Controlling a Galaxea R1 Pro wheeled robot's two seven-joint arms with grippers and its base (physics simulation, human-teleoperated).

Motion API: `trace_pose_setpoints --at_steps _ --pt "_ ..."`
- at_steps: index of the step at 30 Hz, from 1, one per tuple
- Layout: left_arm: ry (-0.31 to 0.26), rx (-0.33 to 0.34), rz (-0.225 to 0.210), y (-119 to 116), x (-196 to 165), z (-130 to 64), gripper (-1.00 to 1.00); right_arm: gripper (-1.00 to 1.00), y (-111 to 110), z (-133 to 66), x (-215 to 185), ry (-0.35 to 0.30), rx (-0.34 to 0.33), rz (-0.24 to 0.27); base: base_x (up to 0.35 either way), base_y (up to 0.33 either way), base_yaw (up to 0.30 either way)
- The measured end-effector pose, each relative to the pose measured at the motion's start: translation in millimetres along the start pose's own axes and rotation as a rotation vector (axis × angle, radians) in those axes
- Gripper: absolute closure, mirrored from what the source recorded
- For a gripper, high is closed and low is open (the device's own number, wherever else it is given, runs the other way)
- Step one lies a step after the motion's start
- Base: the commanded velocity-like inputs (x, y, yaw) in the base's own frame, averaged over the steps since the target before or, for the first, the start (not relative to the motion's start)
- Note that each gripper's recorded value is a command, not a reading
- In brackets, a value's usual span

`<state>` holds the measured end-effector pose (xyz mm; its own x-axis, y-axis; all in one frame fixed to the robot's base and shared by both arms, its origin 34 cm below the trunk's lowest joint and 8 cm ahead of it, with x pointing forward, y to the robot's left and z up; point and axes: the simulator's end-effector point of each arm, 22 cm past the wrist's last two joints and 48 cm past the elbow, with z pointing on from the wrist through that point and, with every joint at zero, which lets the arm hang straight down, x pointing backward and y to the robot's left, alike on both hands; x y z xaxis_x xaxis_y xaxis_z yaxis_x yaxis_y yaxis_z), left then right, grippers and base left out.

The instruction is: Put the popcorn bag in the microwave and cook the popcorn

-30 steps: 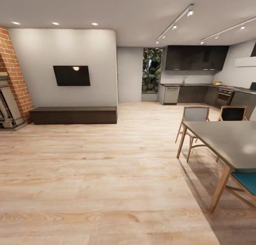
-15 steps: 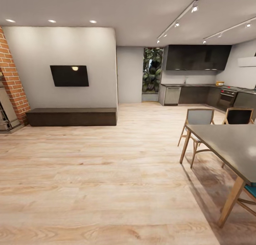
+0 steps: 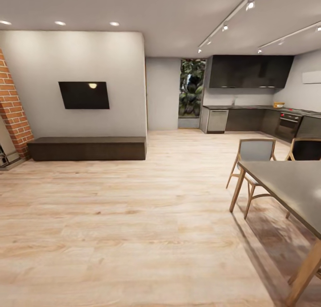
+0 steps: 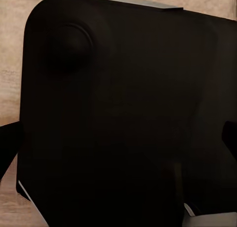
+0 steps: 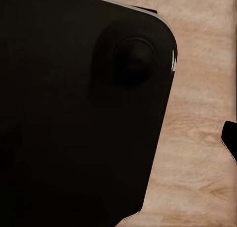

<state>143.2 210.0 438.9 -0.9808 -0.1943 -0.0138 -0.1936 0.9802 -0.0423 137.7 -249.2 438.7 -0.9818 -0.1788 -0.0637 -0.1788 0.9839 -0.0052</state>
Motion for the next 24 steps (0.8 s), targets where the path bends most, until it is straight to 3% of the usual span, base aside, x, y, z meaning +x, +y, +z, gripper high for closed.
trace_pose_setpoints --at_steps 10,13,15,18,22,24 --pt "-0.006 -0.002 -0.001 2 -2 0.0 -1.0 -1.0 -2 0.0 -1 -0.006 0.007 0.041 0.326 0.0 0.0" --pt "-0.009 -0.004 -0.006 2 -3 0.0 -1.0 -1.0 -7 -0.1 -3 -0.016 0.019 0.102 0.326 0.0 0.0" --pt "-0.01 -0.004 -0.028 3 -3 0.0 -1.0 -1.0 -11 -0.2 -3 -0.021 0.029 0.158 0.326 0.0 0.0" --pt "-0.01 -0.008 -0.098 4 -3 0.0 -1.0 -1.0 -15 -0.3 -4 -0.029 0.044 0.239 0.326 0.0 0.0" --pt "-0.013 -0.013 -0.122 5 -4 0.0 -1.0 -1.0 -16 -0.4 -5 -0.032 0.047 0.253 0.326 0.0 0.0" --pt "-0.013 -0.047 -0.125 12 -3 -0.2 -1.0 -1.0 -16 -0.4 -5 -0.032 0.047 0.252 0.326 0.0 0.0"
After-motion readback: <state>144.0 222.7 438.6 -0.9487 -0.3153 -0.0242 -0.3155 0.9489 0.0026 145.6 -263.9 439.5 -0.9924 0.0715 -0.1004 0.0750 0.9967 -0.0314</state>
